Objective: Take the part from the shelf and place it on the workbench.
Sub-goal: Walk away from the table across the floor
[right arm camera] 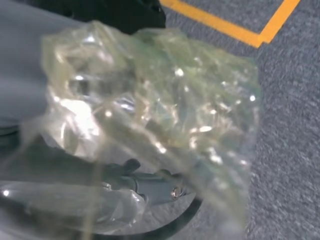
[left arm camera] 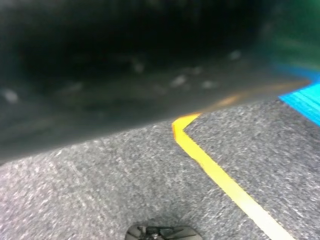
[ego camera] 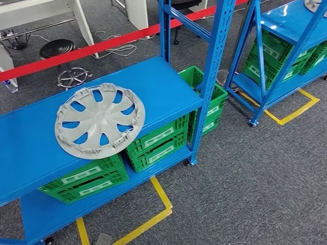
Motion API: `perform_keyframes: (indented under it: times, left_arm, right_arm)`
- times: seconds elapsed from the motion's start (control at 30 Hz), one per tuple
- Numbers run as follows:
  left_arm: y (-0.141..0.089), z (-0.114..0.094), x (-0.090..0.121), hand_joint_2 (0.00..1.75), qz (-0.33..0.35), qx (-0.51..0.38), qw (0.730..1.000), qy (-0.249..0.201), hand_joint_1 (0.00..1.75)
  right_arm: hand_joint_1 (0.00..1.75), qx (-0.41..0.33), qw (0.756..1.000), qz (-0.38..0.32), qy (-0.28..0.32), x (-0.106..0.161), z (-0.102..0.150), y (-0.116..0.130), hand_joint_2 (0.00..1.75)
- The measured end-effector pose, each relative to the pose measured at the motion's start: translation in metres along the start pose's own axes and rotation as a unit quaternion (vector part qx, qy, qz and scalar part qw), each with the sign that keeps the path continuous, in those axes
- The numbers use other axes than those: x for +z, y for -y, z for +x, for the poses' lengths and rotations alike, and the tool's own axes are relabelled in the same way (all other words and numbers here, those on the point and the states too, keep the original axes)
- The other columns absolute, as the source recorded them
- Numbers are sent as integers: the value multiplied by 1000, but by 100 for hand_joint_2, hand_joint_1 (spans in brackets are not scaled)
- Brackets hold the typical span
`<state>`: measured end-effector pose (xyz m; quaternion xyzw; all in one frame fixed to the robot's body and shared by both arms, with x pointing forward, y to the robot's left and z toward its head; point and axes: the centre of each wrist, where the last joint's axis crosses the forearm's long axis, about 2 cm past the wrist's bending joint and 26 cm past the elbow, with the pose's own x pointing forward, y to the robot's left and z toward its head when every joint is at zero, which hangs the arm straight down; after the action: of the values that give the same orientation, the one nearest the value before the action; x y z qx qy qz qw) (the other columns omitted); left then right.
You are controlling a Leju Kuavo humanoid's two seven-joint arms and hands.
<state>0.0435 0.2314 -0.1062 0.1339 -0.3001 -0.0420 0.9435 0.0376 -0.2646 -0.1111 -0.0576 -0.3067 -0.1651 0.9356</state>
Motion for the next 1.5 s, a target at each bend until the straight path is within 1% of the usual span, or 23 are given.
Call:
perform_keyframes:
  times: [0.17, 0.3, 0.43, 0.57, 0.67, 1.07, 1.17, 1.5]
  left_arm:
    - [0, 2, -1, 0, 0, 1, 1000, 2, 0]
    - [-1, 0, 0, 0, 0, 0, 1000, 0, 0]
    - [-2, 2, -2, 0, 2, -3, 1000, 8, 0]
    - [-2, -1, -1, 0, 3, -4, 1000, 8, 0]
    - [-1, 2, -1, 0, 2, -3, 1000, 11, 0]
    - [0, -1, 0, 0, 3, -2, 1000, 7, 0]
    - [0, 2, -1, 0, 5, -1, 1000, 9, 0]
    - [0, 0, 0, 0, 16, -7, 1000, 3, 0]
  right_arm:
    - [0, -1, 1000, -1, -1, 1, -1, 1, 0]
    - [0, -1, 1000, -1, 0, 0, 0, 1, 0]
    - [0, 1, 1000, 0, 1, -1, 1, 0, 0]
    - [0, 2, 1000, 1, 7, -2, 4, 0, 0]
    - [0, 4, 1000, -1, 6, -1, 2, 1, 0]
    - [0, 4, 1000, 0, 8, 0, 0, 2, 0]
    - [0, 3, 1000, -2, 7, 1, -2, 3, 0]
    - [0, -14, 1000, -7, 9, -1, 1, 0, 0]
